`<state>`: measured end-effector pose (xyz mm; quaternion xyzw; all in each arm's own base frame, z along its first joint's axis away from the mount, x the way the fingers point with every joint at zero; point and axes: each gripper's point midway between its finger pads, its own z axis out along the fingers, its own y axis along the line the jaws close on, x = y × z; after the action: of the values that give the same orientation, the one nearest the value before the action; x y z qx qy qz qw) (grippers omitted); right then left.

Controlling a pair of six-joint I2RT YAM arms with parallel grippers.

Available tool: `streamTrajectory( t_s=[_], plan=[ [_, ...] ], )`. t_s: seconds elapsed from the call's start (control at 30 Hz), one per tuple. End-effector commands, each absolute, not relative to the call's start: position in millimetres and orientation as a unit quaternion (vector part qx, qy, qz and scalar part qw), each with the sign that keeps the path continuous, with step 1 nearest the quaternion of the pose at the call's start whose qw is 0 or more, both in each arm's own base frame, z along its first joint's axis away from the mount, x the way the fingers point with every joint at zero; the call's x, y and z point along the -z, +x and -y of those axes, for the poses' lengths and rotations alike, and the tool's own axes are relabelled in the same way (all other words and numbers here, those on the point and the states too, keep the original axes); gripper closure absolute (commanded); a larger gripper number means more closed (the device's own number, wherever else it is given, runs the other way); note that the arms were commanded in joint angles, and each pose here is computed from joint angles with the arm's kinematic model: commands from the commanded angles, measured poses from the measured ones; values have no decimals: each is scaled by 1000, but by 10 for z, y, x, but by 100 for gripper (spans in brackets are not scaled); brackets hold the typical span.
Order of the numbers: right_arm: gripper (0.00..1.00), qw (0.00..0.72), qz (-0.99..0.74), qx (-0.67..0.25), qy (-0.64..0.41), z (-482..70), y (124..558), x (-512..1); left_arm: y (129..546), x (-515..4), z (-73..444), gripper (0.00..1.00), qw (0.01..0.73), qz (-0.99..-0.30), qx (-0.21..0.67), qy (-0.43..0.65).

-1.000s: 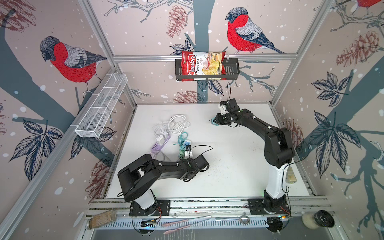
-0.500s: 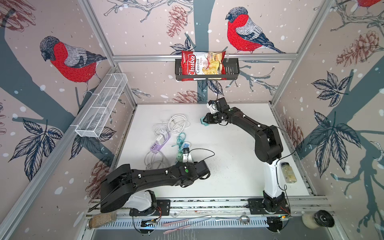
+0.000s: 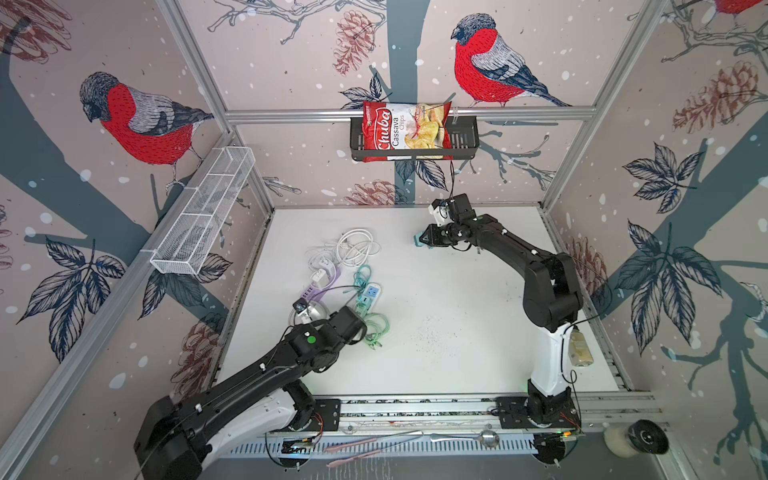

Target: Insert the plug

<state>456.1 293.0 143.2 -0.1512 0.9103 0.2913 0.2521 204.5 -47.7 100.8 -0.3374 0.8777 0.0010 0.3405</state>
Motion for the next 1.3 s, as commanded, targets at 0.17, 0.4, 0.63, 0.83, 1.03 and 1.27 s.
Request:
streamTrajectory(
  t_s=[0.17,0.4,0.63,0.83,1.03,1.27],
  plan=[
    [99,282,-899,-301,-149,-2717,4484,-1732,2768,-868,628,43,328,-917,-39,-225],
    [99,273,-901,-300,-153,-2606,4310,-1689,3239,-732,957,45,313,-930,-42,-187],
    [99,268,-905,-292,-156,-2405,4103,-1578,3478,-510,1209,50,288,-948,-39,-133],
    [98,253,-914,-277,-155,-2241,3911,-1441,3742,-428,1767,54,287,-957,-6,-32],
    [99,264,-928,-231,-123,-1964,3775,-1505,3740,-343,2471,54,281,-957,54,54],
    [99,249,-947,-195,-67,-1612,3602,-1449,3394,-382,3490,56,264,-921,179,225]
  ],
)
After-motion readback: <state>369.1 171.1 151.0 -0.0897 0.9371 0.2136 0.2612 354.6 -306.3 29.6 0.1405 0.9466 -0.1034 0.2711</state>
